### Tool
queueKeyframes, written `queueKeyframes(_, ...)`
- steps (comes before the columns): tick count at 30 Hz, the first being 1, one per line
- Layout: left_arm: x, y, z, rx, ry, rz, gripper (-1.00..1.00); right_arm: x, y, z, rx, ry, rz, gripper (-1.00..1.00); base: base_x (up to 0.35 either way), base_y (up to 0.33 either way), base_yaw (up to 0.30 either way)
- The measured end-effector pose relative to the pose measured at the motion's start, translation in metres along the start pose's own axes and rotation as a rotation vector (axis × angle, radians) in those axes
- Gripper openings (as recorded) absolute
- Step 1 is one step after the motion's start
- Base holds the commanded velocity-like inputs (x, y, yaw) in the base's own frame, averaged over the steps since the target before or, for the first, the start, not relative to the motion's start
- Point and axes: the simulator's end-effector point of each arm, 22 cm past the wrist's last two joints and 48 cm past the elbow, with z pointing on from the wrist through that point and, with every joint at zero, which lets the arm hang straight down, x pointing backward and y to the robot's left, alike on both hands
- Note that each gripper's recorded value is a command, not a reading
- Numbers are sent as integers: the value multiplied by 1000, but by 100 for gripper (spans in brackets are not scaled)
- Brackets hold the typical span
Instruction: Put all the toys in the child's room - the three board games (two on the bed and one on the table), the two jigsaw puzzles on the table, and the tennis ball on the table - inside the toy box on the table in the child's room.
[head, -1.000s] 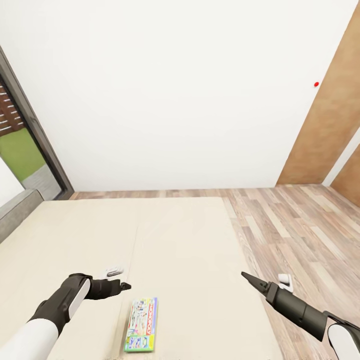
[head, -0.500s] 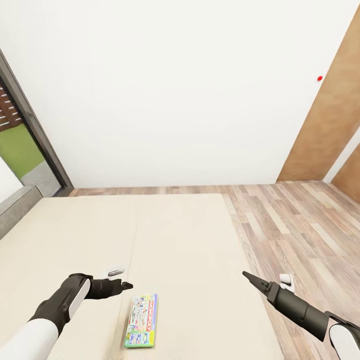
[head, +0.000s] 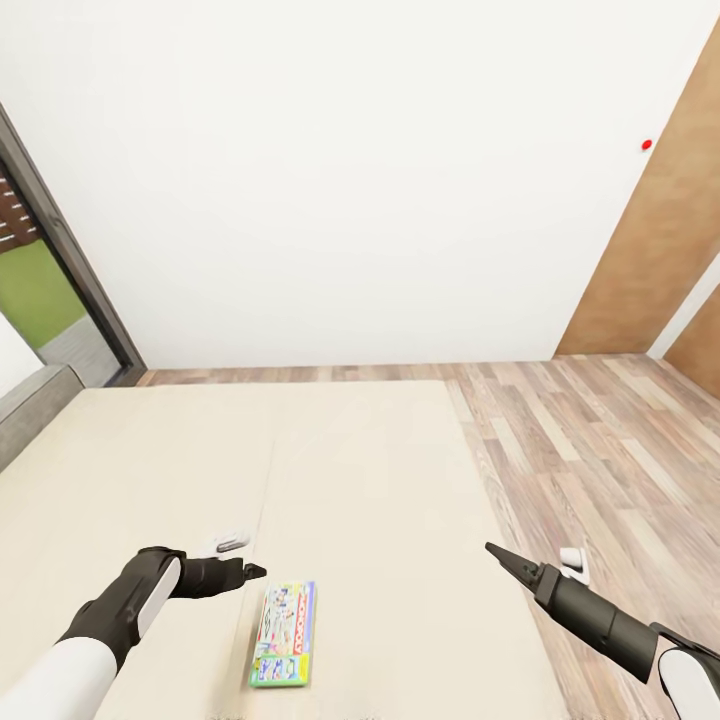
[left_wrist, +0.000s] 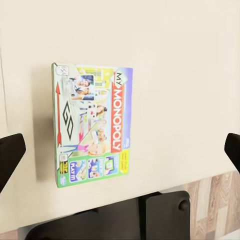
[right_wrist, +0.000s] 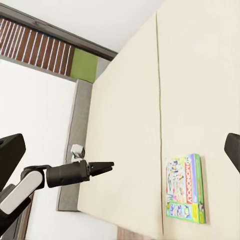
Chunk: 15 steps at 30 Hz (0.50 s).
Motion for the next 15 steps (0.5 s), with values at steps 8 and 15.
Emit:
queueKeyframes(8, 4, 3, 4, -1, 11, -5, 100, -5, 12, -5, -78, -15, 5, 100, 0, 0, 0)
queueKeyframes(15, 8, 4, 8, 4, 21, -11, 100, -21, 13, -20, -116, -58, 5, 100, 0, 0, 0)
